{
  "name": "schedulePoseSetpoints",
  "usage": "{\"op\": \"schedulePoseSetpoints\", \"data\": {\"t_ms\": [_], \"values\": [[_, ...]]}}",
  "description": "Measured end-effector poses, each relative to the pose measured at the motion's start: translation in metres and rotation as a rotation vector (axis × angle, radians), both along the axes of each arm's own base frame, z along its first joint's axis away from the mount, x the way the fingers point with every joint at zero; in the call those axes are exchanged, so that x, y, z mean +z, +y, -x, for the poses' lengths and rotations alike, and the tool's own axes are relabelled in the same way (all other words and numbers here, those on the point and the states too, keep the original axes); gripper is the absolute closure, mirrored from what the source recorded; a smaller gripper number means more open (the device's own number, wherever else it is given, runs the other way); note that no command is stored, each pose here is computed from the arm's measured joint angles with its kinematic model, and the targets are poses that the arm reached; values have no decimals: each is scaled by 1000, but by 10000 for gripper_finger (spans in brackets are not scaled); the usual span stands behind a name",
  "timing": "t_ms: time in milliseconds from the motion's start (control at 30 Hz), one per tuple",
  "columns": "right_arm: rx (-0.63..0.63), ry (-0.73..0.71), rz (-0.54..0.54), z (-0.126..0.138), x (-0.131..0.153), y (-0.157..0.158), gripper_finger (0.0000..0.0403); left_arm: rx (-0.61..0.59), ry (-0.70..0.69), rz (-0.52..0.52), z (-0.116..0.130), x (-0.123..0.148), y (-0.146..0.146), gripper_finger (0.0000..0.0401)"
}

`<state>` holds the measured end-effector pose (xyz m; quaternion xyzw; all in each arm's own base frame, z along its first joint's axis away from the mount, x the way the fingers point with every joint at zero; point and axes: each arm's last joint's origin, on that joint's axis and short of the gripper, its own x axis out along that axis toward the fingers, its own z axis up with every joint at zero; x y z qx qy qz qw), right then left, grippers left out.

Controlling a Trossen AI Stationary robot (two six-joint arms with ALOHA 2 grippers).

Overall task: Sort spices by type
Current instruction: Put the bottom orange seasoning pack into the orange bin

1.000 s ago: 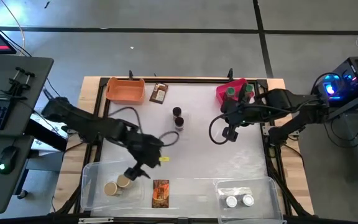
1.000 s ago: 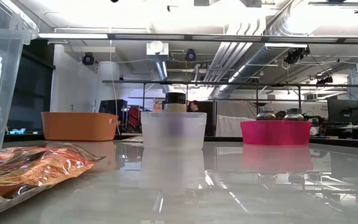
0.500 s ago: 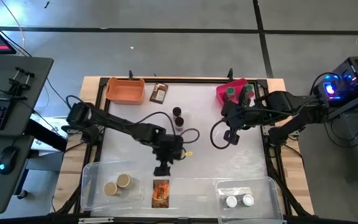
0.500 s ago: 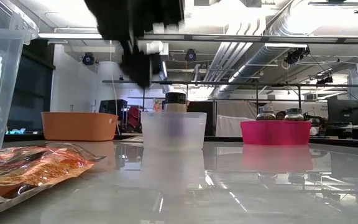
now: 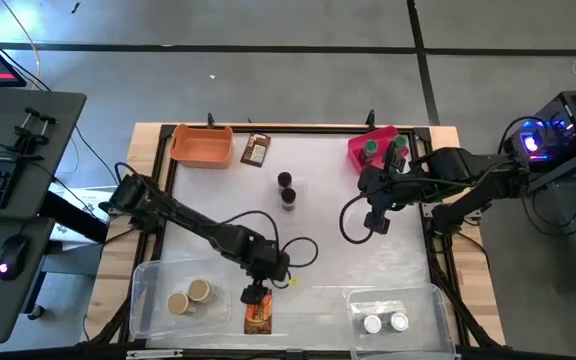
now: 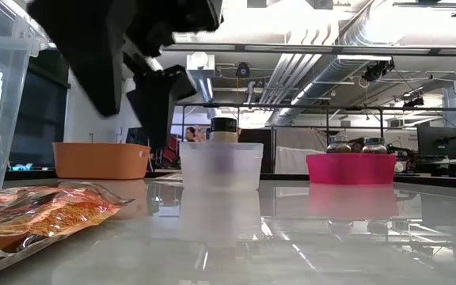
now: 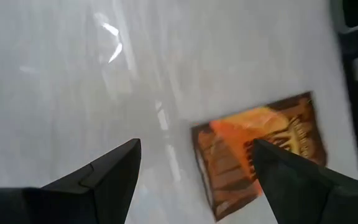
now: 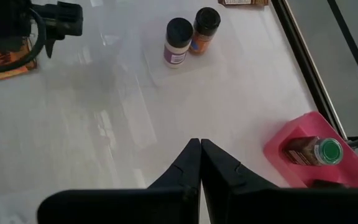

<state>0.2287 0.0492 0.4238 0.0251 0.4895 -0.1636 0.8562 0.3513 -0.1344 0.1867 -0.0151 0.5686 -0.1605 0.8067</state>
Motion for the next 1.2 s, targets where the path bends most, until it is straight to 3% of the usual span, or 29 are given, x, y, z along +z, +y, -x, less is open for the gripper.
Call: {"op": "schedulePoseSetpoints", "data": {"t_ms": [367, 700, 900, 1200], "values": [[1, 4, 2, 0, 0, 0, 403, -33, 76, 23, 1, -15, -5, 107], [6, 9, 7, 1, 0, 0, 403, -144, 88, -74, 10, -26, -24, 107], [2, 10, 18, 1, 0, -1, 403, -123, 61, -106, 10, -26, -27, 107], [-3, 8, 23, 1, 0, -1, 403, -89, 106, -57, 13, -37, -27, 107]]}}
